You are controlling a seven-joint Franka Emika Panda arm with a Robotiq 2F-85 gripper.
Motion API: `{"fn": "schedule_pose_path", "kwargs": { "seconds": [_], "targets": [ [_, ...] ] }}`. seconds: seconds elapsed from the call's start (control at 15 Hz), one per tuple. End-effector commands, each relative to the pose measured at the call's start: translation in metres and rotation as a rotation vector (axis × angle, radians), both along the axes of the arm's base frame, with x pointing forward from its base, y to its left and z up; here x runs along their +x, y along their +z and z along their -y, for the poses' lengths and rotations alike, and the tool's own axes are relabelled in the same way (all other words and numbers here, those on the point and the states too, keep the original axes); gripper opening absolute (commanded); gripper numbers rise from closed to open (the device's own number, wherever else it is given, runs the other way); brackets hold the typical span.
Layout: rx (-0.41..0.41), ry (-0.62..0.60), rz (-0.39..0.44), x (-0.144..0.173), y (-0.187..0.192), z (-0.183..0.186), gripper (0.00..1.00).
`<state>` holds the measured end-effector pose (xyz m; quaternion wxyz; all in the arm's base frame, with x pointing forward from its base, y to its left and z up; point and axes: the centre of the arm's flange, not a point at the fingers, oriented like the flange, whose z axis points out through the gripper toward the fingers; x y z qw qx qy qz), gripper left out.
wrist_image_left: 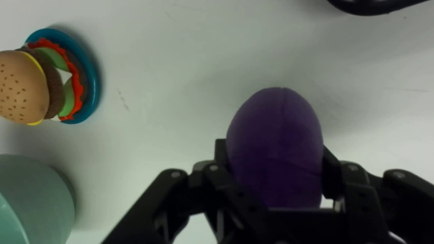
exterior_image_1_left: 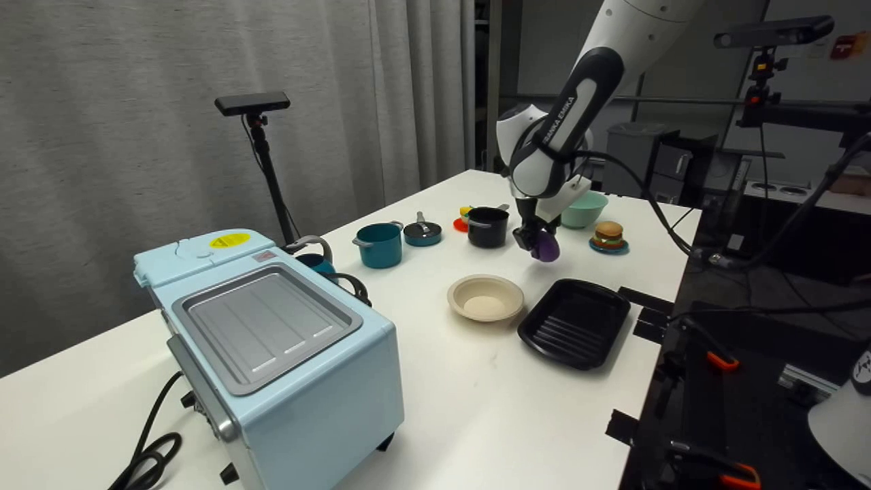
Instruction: Pick up the purple object from the bowl and put it on the table
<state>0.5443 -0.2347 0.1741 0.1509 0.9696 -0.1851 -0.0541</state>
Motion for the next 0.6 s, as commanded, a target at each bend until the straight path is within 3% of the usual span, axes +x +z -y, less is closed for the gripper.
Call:
{"fn": "schedule_pose_path", "kwargs": {
  "seconds": [0.0, 0.13, 0.53],
  "targets": [
    [-0.027, 0.003, 0.061, -0.008, 0.024, -0.002, 0.92],
    [-0.032, 0.013, 0.104, -0.009, 0.042, -0.004, 1.00],
    [-0.038, 0.052, 0.230, -0.016, 0.095, -0.018, 1.00]
  ]
}}
